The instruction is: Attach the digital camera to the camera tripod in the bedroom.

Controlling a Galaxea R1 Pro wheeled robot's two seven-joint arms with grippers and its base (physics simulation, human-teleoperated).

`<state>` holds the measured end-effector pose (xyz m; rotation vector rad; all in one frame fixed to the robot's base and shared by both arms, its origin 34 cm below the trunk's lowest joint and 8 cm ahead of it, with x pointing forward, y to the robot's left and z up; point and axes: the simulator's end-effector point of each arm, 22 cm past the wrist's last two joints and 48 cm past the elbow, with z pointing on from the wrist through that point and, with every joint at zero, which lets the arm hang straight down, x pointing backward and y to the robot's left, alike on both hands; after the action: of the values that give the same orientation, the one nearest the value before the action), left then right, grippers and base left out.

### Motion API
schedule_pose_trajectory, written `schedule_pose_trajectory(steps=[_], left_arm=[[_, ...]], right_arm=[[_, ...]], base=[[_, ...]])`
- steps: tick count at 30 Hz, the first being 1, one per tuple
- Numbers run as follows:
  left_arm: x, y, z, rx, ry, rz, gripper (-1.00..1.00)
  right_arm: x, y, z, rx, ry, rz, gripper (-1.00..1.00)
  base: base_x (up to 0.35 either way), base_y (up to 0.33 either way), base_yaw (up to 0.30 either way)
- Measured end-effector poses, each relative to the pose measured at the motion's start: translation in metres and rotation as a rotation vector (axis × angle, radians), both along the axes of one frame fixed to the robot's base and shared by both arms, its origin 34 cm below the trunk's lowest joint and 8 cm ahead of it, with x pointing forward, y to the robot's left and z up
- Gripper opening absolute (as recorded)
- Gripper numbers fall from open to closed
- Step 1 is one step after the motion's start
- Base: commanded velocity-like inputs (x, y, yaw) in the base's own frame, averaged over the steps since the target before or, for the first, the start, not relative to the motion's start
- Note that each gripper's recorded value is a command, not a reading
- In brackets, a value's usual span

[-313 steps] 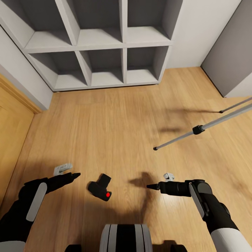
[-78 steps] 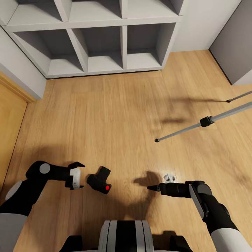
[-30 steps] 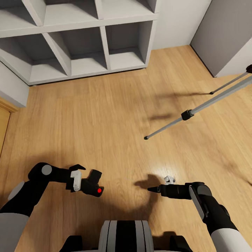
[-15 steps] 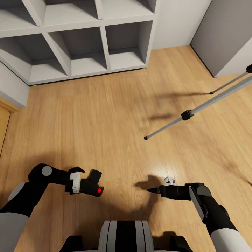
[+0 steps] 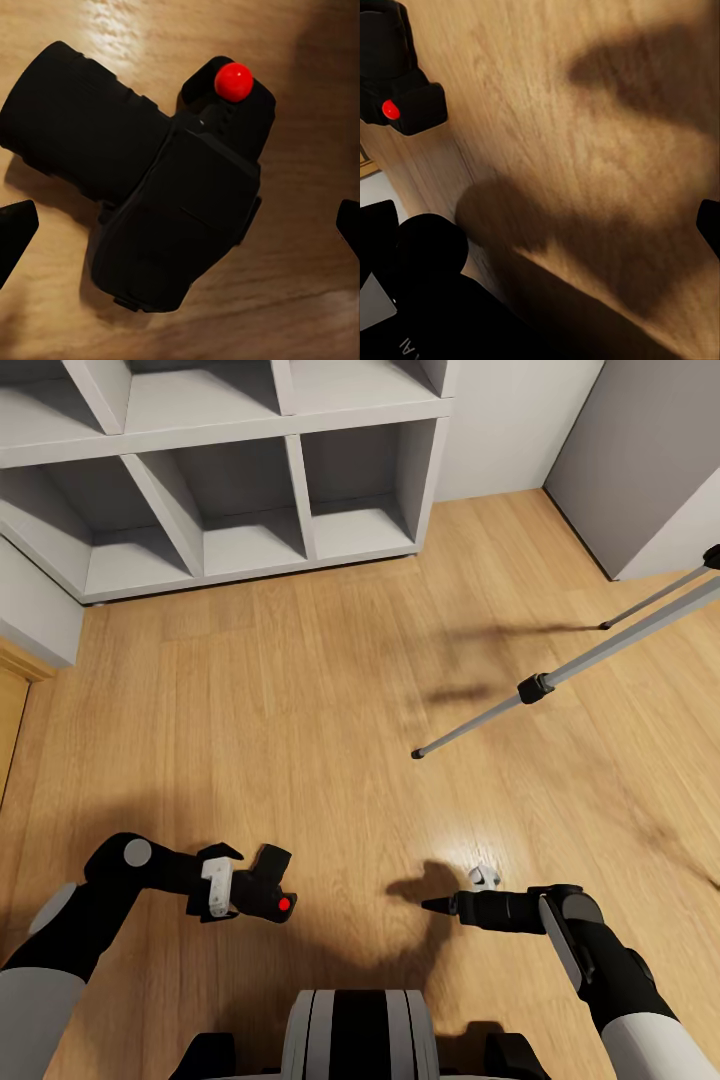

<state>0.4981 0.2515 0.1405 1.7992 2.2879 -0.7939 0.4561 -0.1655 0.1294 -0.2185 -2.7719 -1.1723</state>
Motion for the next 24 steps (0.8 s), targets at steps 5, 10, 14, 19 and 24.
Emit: schedule_pose_trajectory(steps=[5,10,14,19,24], left_arm=[[-0.003,0.000,-0.003,0.001,0.010,0.009,1.00],[-0.008,-0.005,-0.007,-0.001,0.022,0.009,1.00],[-0.016,-0.007,-0.013,0.018,0.039,-0.003,1.00],[-0.015,-0.007,-0.019,0.028,0.028,0.009,1.00],[-0.013,-0.006,-0.024,0.040,0.011,0.024,1.00]], right_arm=[[0.000,0.000,0.000,0.000,0.001,0.000,1.00],[-0.001,0.000,0.000,0.000,0.002,0.000,1.00],[-0.001,0.000,0.000,-0.001,0.002,0.001,1.00],[-0.001,0.000,0.000,-0.001,0.002,0.001,1.00],[-0.001,0.000,0.000,-0.001,0.002,0.001,1.00]], base=[[0.000,0.000,0.000],[0.000,0.000,0.000],[0.000,0.000,0.000],[0.000,0.000,0.000],[0.000,0.000,0.000]])
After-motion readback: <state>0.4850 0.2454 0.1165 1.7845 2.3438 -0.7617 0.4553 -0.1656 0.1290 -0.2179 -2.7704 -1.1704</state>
